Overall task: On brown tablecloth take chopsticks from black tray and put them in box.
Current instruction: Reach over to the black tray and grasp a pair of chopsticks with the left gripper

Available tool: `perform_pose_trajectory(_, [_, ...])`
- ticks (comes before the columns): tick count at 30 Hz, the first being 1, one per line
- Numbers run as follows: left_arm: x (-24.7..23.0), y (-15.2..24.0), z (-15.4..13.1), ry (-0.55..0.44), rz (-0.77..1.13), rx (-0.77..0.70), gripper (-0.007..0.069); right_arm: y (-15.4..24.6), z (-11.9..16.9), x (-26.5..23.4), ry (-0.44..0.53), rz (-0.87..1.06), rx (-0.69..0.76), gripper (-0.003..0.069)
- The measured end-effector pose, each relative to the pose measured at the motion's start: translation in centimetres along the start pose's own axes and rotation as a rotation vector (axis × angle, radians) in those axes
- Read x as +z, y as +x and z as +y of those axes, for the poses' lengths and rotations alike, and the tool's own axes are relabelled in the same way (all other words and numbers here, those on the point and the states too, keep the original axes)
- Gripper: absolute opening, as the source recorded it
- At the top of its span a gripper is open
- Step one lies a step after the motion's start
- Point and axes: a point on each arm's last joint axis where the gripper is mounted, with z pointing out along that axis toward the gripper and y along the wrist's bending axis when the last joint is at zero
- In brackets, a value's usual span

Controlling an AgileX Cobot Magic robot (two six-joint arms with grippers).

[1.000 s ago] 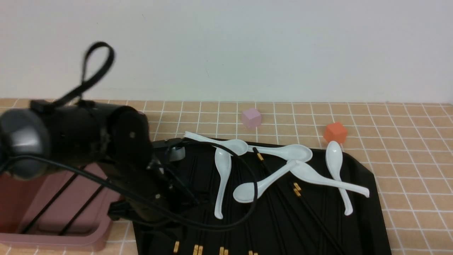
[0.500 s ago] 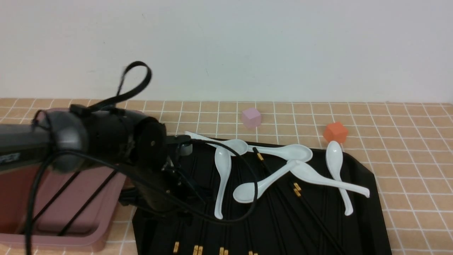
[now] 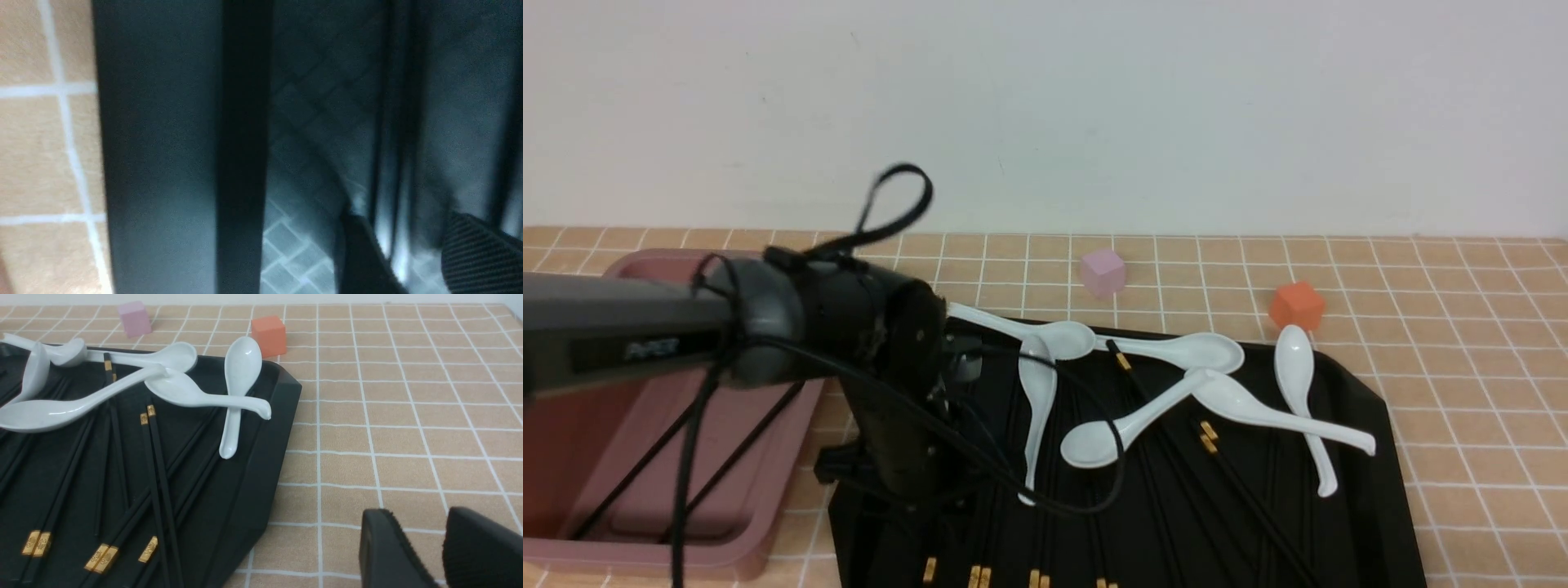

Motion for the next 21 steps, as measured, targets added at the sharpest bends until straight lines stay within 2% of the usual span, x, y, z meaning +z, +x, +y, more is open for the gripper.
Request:
perform_pose_trajectory(7, [0.41, -0.21, -0.02, -0.014, 0.012, -0.009, 0.0220, 0.00, 0.00, 0.00, 0.000, 0.000, 0.000, 0.0240])
perform_pose_trajectory(11, [0.62, -0.25, 0.12, -0.032, 0.025, -0.023, 0.0104, 0.00, 0.00, 0.00, 0.000, 0.000, 0.000, 0.0240])
perform_pose_trajectory(21, [0.23, -0.29, 0.09, -0.028, 0.016, -0.037, 0.0103, 0.00, 0.00, 0.00, 0.000, 0.000, 0.000, 0.0240])
